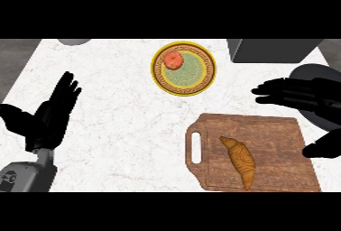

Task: Pick the croissant from the cutting board and place it in the pan

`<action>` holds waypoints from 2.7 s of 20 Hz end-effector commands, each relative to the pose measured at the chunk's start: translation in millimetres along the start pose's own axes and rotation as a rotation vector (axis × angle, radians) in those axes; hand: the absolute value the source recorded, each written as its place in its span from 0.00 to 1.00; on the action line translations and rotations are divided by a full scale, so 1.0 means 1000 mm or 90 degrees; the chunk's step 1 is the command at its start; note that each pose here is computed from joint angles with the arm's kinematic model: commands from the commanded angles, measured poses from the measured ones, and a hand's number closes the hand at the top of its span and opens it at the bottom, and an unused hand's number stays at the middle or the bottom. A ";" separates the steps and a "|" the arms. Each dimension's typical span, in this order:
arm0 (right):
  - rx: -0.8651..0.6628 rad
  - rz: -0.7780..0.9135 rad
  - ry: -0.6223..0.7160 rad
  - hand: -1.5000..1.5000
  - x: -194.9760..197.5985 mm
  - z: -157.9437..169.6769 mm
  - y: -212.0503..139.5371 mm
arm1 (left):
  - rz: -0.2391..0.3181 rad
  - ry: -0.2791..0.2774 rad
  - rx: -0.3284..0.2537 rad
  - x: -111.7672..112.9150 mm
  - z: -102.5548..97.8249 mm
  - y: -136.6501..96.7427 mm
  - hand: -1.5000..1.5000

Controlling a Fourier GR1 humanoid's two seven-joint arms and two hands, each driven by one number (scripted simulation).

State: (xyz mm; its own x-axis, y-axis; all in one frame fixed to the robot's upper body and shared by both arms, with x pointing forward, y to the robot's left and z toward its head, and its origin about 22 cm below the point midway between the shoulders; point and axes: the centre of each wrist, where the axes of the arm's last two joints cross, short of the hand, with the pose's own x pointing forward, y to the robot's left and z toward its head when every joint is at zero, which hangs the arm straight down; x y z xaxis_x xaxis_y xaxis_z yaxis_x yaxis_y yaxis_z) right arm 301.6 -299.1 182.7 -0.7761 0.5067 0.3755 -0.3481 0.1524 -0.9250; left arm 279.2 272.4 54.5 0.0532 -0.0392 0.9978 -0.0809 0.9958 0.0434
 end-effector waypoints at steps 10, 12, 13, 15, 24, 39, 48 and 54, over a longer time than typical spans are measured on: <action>0.347 0.189 0.126 0.00 0.044 -0.052 0.054 | 0.004 -0.001 -0.003 -0.004 0.014 -0.008 0.50; 0.378 0.205 0.125 0.00 0.051 -0.054 0.048 | 0.010 -0.009 0.009 0.006 0.001 0.009 0.50; 0.368 0.211 0.114 0.00 0.068 -0.064 0.042 | -0.002 -0.003 0.009 -0.001 -0.001 0.005 0.50; 0.364 0.208 0.110 0.00 0.068 -0.060 0.069 | 0.007 -0.005 0.009 -0.009 -0.006 0.001 0.50; 0.347 0.372 0.140 0.00 0.099 -0.050 0.072 | 0.007 0.002 0.013 -0.006 0.014 -0.003 0.50; 0.347 0.368 0.179 0.00 0.098 -0.071 0.115 | 0.003 -0.008 0.015 -0.005 0.000 -0.002 0.50; 0.368 0.365 0.176 0.00 0.064 -0.095 0.136 | 0.010 -0.003 -0.006 0.005 0.004 -0.021 0.50; 0.392 0.353 0.186 0.00 0.063 -0.081 0.157 | 0.006 0.004 0.002 0.006 -0.010 0.000 0.50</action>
State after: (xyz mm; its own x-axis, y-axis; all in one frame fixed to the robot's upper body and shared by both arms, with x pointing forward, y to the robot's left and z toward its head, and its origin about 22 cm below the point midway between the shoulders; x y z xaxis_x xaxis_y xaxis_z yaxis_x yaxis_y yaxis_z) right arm 244.1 -167.0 67.2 -0.7766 0.5828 -0.2392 -0.2282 -0.6141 -0.7555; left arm 280.4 269.5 62.7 0.0509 -0.0276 0.9983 -0.0882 0.9956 0.0320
